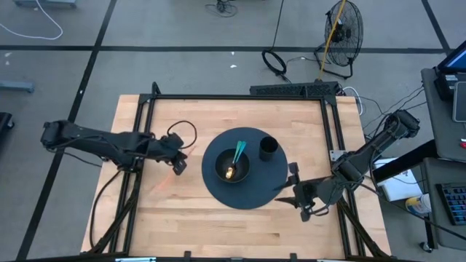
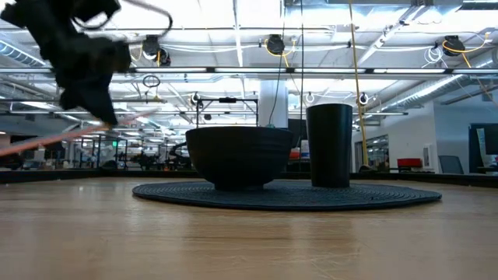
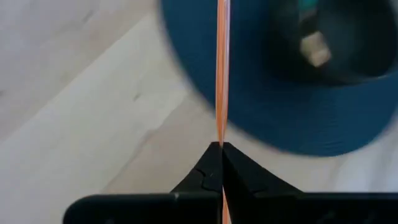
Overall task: Pick & Place Utensil
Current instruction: Put the orange straw into the black cup on the blue table placemat
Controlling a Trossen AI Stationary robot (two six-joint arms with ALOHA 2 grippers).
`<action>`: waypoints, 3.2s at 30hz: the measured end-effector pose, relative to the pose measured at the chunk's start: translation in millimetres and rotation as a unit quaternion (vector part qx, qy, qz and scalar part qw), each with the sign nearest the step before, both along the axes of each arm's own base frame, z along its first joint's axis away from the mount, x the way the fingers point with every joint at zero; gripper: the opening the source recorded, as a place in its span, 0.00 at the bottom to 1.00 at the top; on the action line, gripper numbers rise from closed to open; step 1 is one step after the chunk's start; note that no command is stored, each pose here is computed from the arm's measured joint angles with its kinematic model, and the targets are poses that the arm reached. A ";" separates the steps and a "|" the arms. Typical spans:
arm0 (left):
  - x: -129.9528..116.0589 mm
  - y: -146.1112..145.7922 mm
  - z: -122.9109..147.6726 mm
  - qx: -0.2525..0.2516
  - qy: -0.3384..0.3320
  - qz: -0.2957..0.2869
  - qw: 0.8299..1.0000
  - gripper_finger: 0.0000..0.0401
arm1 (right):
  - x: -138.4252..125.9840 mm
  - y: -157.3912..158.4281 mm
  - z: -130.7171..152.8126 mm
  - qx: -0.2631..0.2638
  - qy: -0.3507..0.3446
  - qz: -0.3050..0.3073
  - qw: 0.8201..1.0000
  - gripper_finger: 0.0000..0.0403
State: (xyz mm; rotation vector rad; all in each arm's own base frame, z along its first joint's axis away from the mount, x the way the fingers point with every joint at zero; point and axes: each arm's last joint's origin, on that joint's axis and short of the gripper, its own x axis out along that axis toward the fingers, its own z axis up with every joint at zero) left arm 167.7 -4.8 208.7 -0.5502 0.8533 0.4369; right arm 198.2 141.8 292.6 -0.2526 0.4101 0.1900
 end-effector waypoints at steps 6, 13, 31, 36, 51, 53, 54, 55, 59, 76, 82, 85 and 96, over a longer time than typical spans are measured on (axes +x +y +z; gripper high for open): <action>8.8 -21.6 32.3 0.035 -0.120 -0.063 0.990 0.00 | 1.7 -2.0 3.5 -0.008 -0.028 -0.046 0.999 0.33; 26.0 -56.7 54.2 0.103 -0.262 -0.162 0.946 0.00 | 12.4 0.4 10.0 0.027 -0.077 -0.068 0.994 0.33; 83.1 -121.2 39.0 0.200 -0.440 -0.249 0.839 0.00 | 83.3 -7.1 -7.1 0.044 -0.192 -0.082 0.977 0.33; 90.3 -124.9 32.8 0.211 -0.456 -0.248 0.828 0.00 | 97.2 -11.4 -8.7 0.089 -0.225 -0.026 0.970 0.33; 91.8 -125.3 35.3 0.237 -0.474 -0.255 0.809 0.00 | 121.0 -34.9 -21.9 0.139 -0.232 -0.008 0.963 0.33; 91.8 -125.3 35.5 0.238 -0.475 -0.255 0.808 0.00 | 121.1 -36.5 -20.2 0.142 -0.238 -0.003 0.961 0.33; 91.8 -125.3 35.5 0.238 -0.475 -0.255 0.808 0.00 | 121.4 -37.4 -19.9 0.142 -0.239 -0.003 0.960 0.33; 91.9 -125.3 35.4 0.239 -0.474 -0.256 0.808 0.00 | 121.6 -37.7 -19.8 0.142 -0.240 -0.002 0.960 0.33; 95.2 -121.4 34.0 0.243 -0.474 -0.249 0.809 0.00 | 121.4 -37.6 -18.2 0.144 -0.248 0.001 0.958 0.33; 143.6 -115.6 35.5 0.247 -0.451 -0.273 0.813 0.00 | 121.5 -36.2 -22.4 0.144 -0.225 0.022 0.963 0.33; 151.6 -114.8 29.3 0.244 -0.439 -0.278 0.818 0.00 | 120.9 -34.1 -23.3 0.142 -0.220 0.024 0.965 0.30; 151.5 -115.2 27.9 0.245 -0.433 -0.282 0.820 0.00 | 120.8 -33.8 -23.2 0.137 -0.222 0.026 0.965 0.27; 151.1 -116.4 23.9 0.244 -0.415 -0.290 0.827 0.00 | 120.7 -33.6 -23.3 0.135 -0.222 0.027 0.965 0.18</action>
